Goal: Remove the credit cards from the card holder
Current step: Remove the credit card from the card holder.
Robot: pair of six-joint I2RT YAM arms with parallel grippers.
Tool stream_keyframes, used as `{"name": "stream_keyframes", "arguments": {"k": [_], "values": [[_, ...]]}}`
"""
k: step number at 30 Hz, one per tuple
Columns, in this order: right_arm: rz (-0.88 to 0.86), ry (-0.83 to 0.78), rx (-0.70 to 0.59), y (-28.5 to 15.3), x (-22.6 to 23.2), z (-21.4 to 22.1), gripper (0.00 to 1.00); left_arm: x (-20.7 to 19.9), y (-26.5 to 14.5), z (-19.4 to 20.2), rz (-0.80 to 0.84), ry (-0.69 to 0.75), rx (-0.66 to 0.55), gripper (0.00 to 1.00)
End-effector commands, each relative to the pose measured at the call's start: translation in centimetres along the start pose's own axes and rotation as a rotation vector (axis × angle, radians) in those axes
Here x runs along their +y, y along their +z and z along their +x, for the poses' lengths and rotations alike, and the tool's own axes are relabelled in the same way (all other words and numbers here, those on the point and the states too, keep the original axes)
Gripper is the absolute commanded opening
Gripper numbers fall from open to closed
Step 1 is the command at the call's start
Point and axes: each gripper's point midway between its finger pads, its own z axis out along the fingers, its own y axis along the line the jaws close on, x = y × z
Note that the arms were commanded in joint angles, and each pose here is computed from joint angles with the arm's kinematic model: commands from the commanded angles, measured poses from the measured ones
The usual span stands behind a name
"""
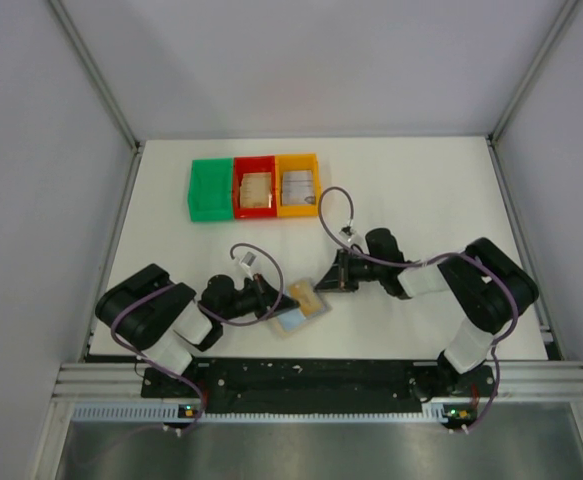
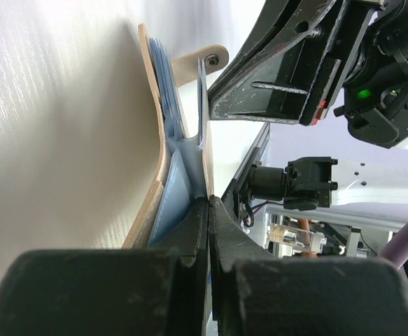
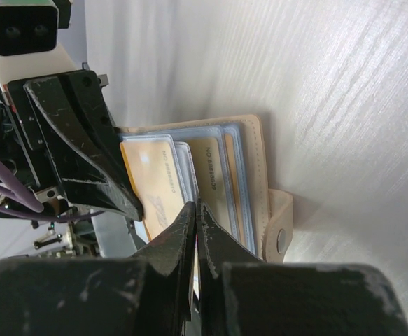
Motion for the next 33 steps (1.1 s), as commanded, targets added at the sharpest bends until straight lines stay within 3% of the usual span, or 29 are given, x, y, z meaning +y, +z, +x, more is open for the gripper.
{"name": "stream_keyframes", "arguments": {"k": [1,7,11,14,20,33], "values": [[-0.021,-0.057,-0.032,-0.4,0.7,-0.6,0.00,-7.8,-1.4,-2.0,0.325,0.216,-0.124,0.00],[-0.063,-0.057,-0.057,-0.8,1.6,-1.0,0.02,-8.2,-1.5,-1.8,0.341,0.236,-0.112,0.00],[-0.074,-0.079,-0.099,-1.3,2.3,-1.7,0.34,-8.3,-1.4,-1.7,0.348,0.241,-0.100,0.00],[-0.086,-0.092,-0.129,-1.9,3.0,-2.3,0.43,-8.6,-1.4,-1.6,0.359,0.246,-0.090,0.00],[-0.101,-0.118,-0.159,-2.4,4.0,-3.0,0.46,-9.0,-1.2,-1.6,0.375,0.258,-0.077,0.00],[-0.131,-0.108,-0.085,-1.7,3.8,-2.1,0.46,-10.6,-1.1,-1.5,0.428,0.298,-0.059,0.00]]}}
